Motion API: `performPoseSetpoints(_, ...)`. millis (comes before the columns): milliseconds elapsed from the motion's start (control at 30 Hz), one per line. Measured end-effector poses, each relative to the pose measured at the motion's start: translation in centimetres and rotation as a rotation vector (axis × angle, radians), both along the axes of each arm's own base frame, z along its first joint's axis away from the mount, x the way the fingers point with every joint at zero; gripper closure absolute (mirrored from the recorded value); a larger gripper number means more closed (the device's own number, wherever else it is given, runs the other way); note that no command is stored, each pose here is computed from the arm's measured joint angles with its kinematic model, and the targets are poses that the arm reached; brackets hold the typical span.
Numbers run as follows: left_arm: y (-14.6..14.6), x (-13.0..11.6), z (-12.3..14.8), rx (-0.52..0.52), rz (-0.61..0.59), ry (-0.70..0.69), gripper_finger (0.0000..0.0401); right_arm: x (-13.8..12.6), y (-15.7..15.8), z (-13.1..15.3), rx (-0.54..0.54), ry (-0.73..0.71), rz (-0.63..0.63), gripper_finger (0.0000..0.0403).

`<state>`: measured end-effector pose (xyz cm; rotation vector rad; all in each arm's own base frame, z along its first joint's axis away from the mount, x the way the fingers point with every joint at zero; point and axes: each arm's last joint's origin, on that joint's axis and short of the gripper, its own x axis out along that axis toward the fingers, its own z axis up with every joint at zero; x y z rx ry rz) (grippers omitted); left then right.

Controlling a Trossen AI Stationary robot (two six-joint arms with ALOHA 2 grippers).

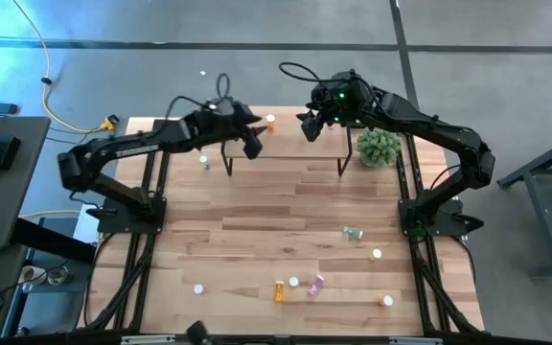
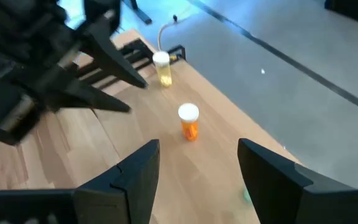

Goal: Pick and place medicine bottles onto shelf by color
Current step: Put the top orange pill bottle on the shelf

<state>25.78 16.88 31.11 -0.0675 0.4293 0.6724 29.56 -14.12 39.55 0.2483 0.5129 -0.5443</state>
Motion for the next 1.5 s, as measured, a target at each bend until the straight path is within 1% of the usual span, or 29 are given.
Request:
performPoseSetpoints(67,-0.6,-1.0,1.3,0.035,0.015,-0.016,0.0256,0.1,-0.1,0.2,-0.015,-0.019,0.003,0.0195)
performPoseSetpoints(167,-1.3,-2.5,3.0,0.124,0.06,-0.015,0.0256,0.5,-0.2,0.5,-0.052,-0.051,0.015,0.0195)
performPoseSetpoints(300,-1.5,-4.3,4.6,0.261,0.201,0.045,0.0256,1.5,-0.6,0.4,-0.095,-0.096,0.072,0.0195)
performPoseSetpoints(367,-1.3,-5.3,4.9,0.291,0.27,0.081,0.0256,2.1,-0.8,-0.1,-0.103,-0.095,0.117,0.0195)
performPoseSetpoints(433,-0.8,-6.1,4.9,0.284,0.31,0.105,0.0256,2.8,-0.9,-0.6,-0.119,-0.092,0.17,0.0195)
performPoseSetpoints(500,-0.3,-6.9,4.7,0.255,0.326,0.123,0.0256,3.5,-1.1,-1.2,-0.125,-0.079,0.209,0.0195)
performPoseSetpoints(567,0.2,-7.7,4.4,0.213,0.315,0.15,0.0256,4.2,-1.4,-2.1,-0.116,-0.06,0.235,0.0195)
performPoseSetpoints(733,1.2,-9.0,3.5,0.09,0.277,0.156,0.0256,6.0,-2.2,-4.4,-0.093,-0.03,0.244,0.0195)
performPoseSetpoints(833,1.6,-9.6,3.1,0.045,0.251,0.164,0.0256,6.7,-2.5,-5.7,-0.073,-0.003,0.248,0.0195)
performPoseSetpoints(1000,2.3,-10.5,3.0,0.029,0.285,0.167,0.0256,7.8,-2.8,-7.5,-0.034,0.029,0.275,0.0195)
performPoseSetpoints(1100,2.6,-10.9,3.0,0.017,0.27,0.16,0.0256,8.5,-3.0,-8.8,-0.016,0.052,0.283,0.0195)
performPoseSetpoints(1233,3.1,-11.5,3.0,0.046,0.24,0.196,0.0256,9.4,-3.1,-10.6,0.013,0.086,0.299,0.0195)
performPoseSetpoints(1367,3.4,-11.9,3.0,0.06,0.249,0.215,0.0256,10.1,-3.1,-11.6,0.016,0.086,0.305,0.0195)
performPoseSetpoints(1500,3.7,-12.3,3.0,0.057,0.267,0.215,0.0256,10.5,-3.3,-12.2,0.019,0.087,0.266,0.0195)
